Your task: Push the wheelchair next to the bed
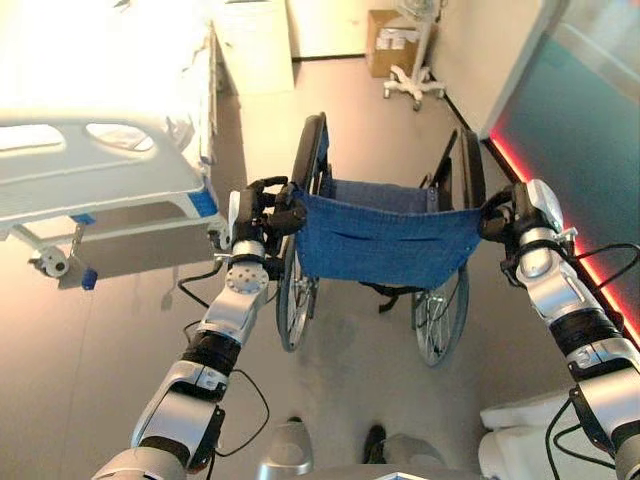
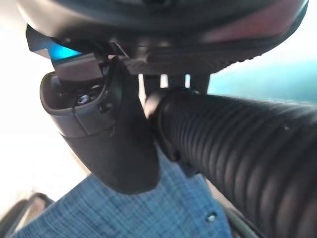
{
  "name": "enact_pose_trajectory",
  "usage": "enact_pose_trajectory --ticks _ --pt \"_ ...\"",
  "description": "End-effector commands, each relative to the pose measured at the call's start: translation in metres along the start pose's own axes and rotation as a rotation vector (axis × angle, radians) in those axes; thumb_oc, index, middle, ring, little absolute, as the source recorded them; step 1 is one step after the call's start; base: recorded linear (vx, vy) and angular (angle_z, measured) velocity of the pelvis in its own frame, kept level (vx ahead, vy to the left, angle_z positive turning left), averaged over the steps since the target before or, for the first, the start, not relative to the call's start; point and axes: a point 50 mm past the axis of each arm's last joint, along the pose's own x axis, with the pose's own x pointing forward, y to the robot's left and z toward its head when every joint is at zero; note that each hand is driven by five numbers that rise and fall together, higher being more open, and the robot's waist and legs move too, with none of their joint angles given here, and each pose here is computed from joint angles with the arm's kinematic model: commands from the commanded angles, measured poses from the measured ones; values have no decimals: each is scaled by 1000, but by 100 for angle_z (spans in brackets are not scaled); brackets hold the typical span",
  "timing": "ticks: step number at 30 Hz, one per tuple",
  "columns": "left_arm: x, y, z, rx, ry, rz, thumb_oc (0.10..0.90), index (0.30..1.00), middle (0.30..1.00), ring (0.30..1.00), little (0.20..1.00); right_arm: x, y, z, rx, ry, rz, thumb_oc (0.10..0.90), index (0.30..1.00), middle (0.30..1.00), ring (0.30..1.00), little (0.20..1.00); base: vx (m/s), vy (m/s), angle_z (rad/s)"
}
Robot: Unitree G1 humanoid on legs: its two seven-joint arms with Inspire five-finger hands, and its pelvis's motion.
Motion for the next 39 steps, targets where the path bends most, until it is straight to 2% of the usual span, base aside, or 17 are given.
enact_pose_trajectory --ticks 1,10,18,24,30,39 --pt "-19 -21 -26 6 73 -115 400 300 300 300 300 2 -4 6 -190 -77 22 400 300 300 300 300 208 -100 -5" --pt "-23 -3 -26 31 52 -102 400 300 300 300 300 8 -14 14 -197 -77 37 400 300 300 300 300 360 -110 -18" --pt "-24 19 -33 130 66 -63 400 300 300 300 300 4 13 12 -123 -95 131 400 300 300 300 300 350 -39 -26" --pt "-25 17 -37 165 75 -81 400 300 300 300 300 -3 20 2 -122 -107 136 400 300 300 300 300 292 34 -6" --pt "-11 5 -24 161 53 -140 400 300 300 300 300 1 17 -3 -69 -58 95 400 300 300 300 300 324 -349 45" --pt "-12 1 -18 184 30 -131 400 300 300 300 300 3 9 18 -53 -77 84 400 300 300 300 300 317 -451 68"
